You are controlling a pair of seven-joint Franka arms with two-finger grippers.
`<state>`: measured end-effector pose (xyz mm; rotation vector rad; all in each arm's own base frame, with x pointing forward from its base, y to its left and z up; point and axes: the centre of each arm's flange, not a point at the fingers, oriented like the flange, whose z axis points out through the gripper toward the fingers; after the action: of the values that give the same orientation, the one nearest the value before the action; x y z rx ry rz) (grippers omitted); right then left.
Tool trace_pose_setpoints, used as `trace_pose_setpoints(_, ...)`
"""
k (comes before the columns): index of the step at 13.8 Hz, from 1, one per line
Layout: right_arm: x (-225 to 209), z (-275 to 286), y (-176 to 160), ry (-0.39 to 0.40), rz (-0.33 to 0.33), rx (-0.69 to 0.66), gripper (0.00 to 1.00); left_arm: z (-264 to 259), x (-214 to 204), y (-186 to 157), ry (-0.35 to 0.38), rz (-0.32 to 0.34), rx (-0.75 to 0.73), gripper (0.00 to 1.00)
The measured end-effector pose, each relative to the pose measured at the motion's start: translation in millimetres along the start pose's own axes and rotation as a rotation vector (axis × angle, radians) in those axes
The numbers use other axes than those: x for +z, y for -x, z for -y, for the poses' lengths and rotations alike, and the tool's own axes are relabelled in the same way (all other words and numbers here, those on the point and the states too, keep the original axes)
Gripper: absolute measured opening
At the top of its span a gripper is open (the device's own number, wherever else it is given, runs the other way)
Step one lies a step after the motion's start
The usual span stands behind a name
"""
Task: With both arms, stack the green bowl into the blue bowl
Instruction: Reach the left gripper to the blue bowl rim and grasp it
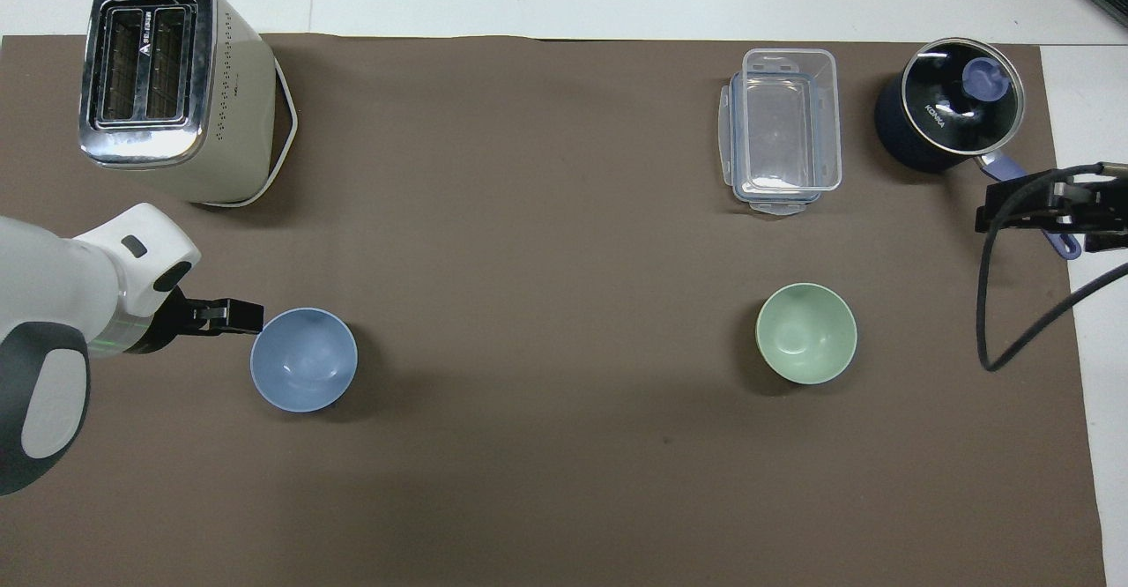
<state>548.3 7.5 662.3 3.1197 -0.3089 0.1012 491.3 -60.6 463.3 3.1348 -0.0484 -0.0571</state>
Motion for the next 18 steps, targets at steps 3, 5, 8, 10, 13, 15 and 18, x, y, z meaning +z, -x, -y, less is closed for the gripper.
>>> trace_pose_setpoints(3,0,0,0,0.000,0.000,0.000,1.00,20,30,8,0.001,0.017,-0.009,1.00)
trace_pose_setpoints(5,0,0,0,0.000,0.000,0.000,1.00,26,50,14,0.002,0.011,-0.016,1.00)
trace_pose_setpoints(8,0,0,0,0.000,0.000,0.000,1.00,27,83,23,0.003,-0.031,-0.018,1.00)
trace_pose_setpoints(10,0,0,0,0.000,0.000,0.000,1.00,27,104,30,0.020,-0.045,-0.034,1.00)
trace_pose_setpoints(13,0,0,0,0.000,0.000,0.000,1.00,24,119,30,0.065,-0.065,-0.073,1.00)
trace_pose_setpoints(15,0,0,0,0.000,0.000,0.000,1.00,23,131,30,0.075,-0.065,-0.085,1.00)
trace_pose_setpoints(18,0,0,0,0.000,0.000,0.000,1.00,22,141,31,0.090,-0.052,-0.101,0.65)
